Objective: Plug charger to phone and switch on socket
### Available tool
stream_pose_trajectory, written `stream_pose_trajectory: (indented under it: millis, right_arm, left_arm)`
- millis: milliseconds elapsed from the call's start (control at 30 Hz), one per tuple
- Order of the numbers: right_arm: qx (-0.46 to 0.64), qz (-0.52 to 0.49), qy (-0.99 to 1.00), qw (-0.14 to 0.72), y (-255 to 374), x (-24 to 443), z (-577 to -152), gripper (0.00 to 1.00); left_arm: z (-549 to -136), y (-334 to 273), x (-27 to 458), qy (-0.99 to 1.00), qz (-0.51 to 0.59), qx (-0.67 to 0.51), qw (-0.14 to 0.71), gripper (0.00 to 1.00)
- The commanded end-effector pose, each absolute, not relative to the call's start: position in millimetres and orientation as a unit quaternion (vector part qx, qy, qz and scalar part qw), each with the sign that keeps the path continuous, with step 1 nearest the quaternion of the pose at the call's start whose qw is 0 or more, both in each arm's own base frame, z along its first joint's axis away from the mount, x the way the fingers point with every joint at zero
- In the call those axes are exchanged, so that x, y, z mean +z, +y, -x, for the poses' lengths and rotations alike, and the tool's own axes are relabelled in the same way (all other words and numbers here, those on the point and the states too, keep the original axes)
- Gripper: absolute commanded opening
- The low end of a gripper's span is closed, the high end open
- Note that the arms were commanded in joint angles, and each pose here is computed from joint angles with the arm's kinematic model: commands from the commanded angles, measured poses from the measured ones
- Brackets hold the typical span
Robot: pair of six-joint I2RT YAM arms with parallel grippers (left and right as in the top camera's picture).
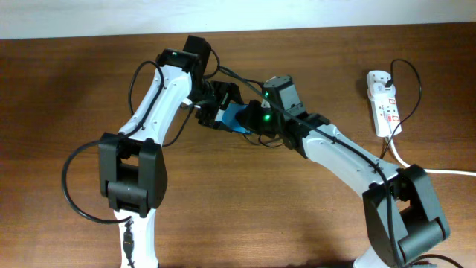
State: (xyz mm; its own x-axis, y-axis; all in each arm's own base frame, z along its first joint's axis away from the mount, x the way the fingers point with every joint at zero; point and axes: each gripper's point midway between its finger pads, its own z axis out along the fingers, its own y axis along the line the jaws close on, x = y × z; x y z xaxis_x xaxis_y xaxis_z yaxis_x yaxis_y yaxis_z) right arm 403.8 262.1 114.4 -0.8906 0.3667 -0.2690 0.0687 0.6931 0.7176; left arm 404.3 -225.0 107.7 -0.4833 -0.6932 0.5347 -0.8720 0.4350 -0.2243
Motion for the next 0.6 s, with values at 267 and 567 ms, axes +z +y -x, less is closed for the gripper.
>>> stream_pose_trajectory:
  millis: [267, 567]
  right_arm:
    - [0.420, -0.106, 0.875, 0.216, 252, 138, -422, 0.04]
    - [0.404, -0.135, 0.879, 0.216, 204, 130, -436, 0.04]
  left_arm:
    - [-402, -236, 120, -0.839, -0.428, 0.273, 0.194, 0.99]
    - [-460, -230, 156, -0.879, -0.157, 0.450, 0.035, 0.99]
